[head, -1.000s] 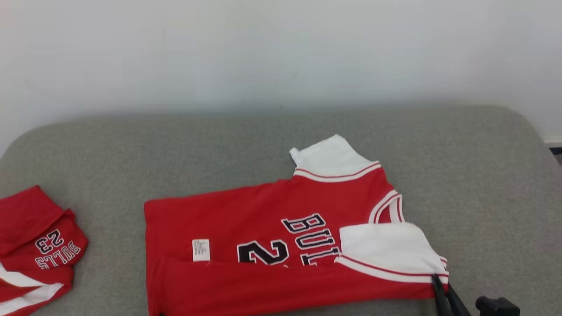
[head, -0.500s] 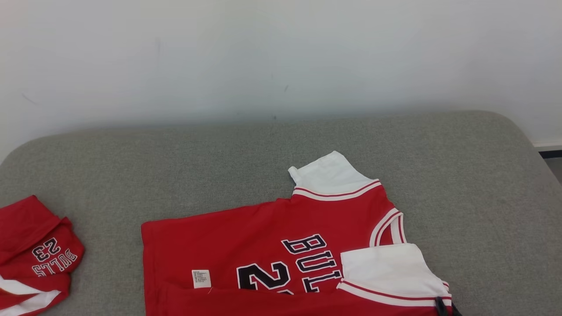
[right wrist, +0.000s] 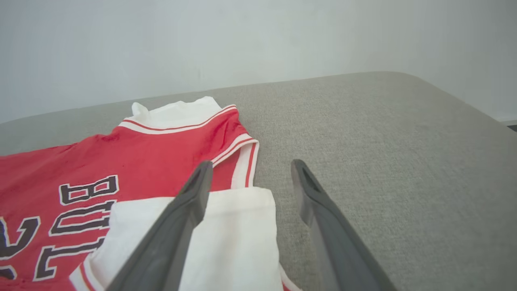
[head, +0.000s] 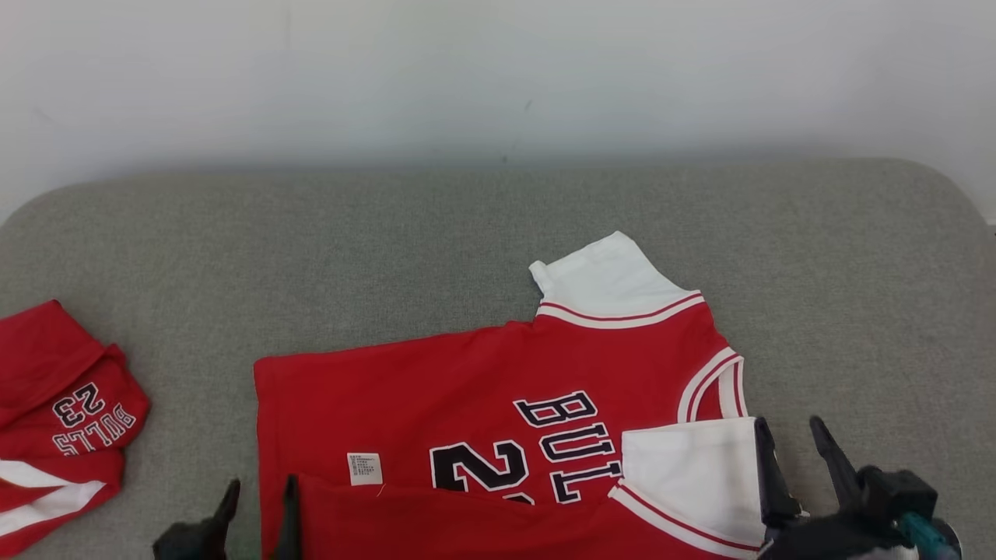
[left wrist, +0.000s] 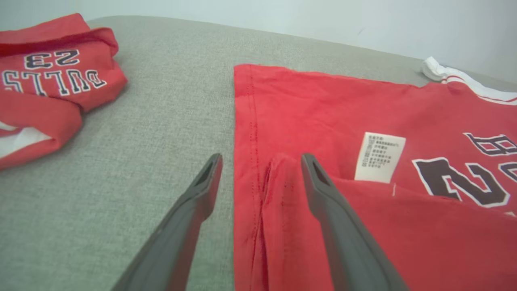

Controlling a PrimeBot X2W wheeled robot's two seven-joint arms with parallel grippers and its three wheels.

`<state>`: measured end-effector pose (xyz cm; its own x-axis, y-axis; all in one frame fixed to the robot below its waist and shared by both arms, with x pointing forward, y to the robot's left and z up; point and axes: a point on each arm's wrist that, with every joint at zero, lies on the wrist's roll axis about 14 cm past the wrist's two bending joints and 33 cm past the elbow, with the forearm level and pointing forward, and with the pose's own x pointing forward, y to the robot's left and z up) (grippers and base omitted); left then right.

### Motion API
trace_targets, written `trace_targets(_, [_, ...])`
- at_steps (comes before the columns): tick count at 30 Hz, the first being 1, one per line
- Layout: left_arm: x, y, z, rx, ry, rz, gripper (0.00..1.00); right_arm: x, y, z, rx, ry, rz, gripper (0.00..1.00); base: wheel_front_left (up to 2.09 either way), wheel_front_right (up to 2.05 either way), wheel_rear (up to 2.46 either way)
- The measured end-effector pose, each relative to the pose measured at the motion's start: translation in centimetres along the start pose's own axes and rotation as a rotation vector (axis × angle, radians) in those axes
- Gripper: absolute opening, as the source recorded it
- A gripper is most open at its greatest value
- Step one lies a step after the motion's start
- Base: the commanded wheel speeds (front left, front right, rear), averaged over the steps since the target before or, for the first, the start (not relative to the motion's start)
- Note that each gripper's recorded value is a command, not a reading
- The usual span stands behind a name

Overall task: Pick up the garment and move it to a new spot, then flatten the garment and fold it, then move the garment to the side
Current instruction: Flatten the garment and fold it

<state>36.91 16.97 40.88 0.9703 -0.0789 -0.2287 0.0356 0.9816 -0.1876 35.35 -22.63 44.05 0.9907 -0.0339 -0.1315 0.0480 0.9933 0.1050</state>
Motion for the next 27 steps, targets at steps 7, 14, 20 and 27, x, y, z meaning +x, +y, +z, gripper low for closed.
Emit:
trace_targets(7, [4.5, 0.2, 2.7, 0.054, -0.034, -0.025, 1.00, 4.2, 2.5, 1.5, -0.027, -0.032, 0.077, 1.00, 0.00, 0.00, 0.00])
trace_targets(14, [7.7, 1.2, 3.3, 0.074, -0.009, -0.017, 1.00, 6.9, 4.2, 1.7, -0.041, -0.036, 0.131, 1.00, 0.00, 0.00, 0.00])
trace_targets(20, [10.3, 1.2, 3.5, 0.093, 0.025, -0.034, 1.00, 8.9, 5.2, 1.8, -0.058, -0.035, 0.166, 1.00, 0.00, 0.00, 0.00])
trace_targets(27, [12.3, 1.4, 2.5, 0.090, 0.099, -0.036, 1.00, 11.6, 5.9, 2.8, -0.108, -0.055, 0.211, 1.00, 0.00, 0.00, 0.00])
